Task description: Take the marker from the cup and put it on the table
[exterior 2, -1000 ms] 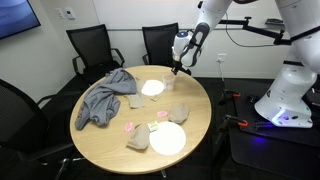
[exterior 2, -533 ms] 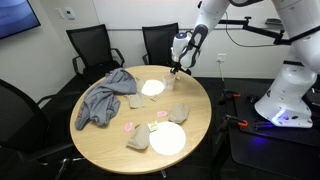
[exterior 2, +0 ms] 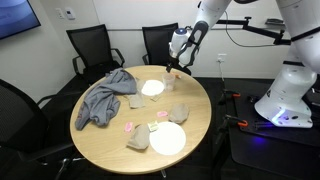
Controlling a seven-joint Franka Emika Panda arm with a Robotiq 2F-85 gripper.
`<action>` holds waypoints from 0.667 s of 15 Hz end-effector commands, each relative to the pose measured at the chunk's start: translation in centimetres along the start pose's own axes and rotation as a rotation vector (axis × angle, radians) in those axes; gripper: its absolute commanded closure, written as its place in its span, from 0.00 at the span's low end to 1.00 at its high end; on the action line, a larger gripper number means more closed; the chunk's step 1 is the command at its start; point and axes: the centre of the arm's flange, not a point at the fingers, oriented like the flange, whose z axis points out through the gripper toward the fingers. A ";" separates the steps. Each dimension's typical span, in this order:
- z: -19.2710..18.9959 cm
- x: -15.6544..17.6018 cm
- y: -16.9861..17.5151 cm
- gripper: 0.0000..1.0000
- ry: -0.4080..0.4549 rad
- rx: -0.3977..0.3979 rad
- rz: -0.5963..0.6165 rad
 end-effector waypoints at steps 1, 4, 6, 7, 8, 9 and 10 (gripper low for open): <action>-4.5 0.1 0.1 0.00 0.066 0.011 -0.044; -7.7 0.5 -0.5 0.00 0.113 0.022 -0.078; -9.6 0.5 -0.7 0.00 0.143 0.027 -0.096; -10.3 0.5 -0.9 0.00 0.152 0.032 -0.103; -11.3 0.5 -1.0 0.00 0.162 0.035 -0.109; -12.1 0.4 -1.2 0.00 0.172 0.037 -0.115; -13.1 0.4 -1.3 0.00 0.176 0.041 -0.118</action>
